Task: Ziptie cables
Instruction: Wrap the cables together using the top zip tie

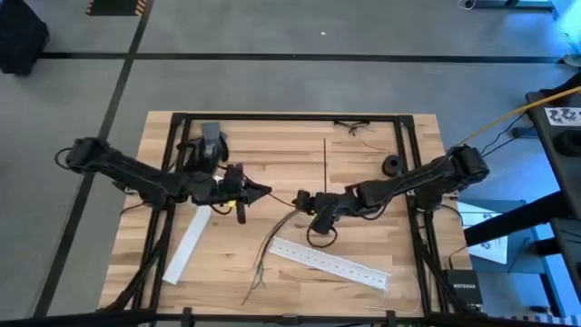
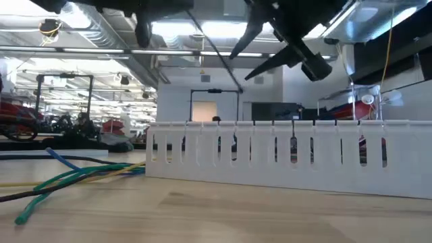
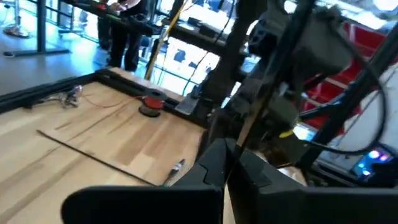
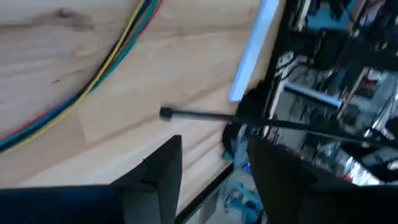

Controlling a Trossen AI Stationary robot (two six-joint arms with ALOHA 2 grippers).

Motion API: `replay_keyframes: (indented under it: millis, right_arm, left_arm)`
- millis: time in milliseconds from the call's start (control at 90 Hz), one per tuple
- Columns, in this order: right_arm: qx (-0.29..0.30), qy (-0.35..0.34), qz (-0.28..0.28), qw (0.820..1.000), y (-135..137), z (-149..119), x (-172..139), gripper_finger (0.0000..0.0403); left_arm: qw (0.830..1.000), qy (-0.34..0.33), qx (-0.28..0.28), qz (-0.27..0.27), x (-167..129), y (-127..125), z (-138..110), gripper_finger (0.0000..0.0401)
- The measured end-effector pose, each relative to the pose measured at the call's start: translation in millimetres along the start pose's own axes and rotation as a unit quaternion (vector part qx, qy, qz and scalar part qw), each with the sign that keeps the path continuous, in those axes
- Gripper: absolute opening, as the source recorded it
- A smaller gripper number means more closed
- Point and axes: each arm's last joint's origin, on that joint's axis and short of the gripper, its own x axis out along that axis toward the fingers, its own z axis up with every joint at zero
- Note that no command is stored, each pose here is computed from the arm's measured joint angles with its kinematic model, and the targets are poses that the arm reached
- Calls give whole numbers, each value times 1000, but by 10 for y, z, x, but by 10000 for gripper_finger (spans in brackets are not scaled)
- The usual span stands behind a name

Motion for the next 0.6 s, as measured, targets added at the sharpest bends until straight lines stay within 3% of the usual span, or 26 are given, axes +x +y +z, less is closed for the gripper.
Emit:
replay_keyframes:
  millis: [300, 600]
  right_arm:
    - [-92, -14, -21, 995, -38, 31, -9, 172]
    - [-97, -68, -38, 992, -60, 87, -1, 172]
  left_arm:
    - [1000, 12, -7, -2, -16, -20, -27, 0]
    - [1000, 12, -10, -2, -15, -19, -29, 0]
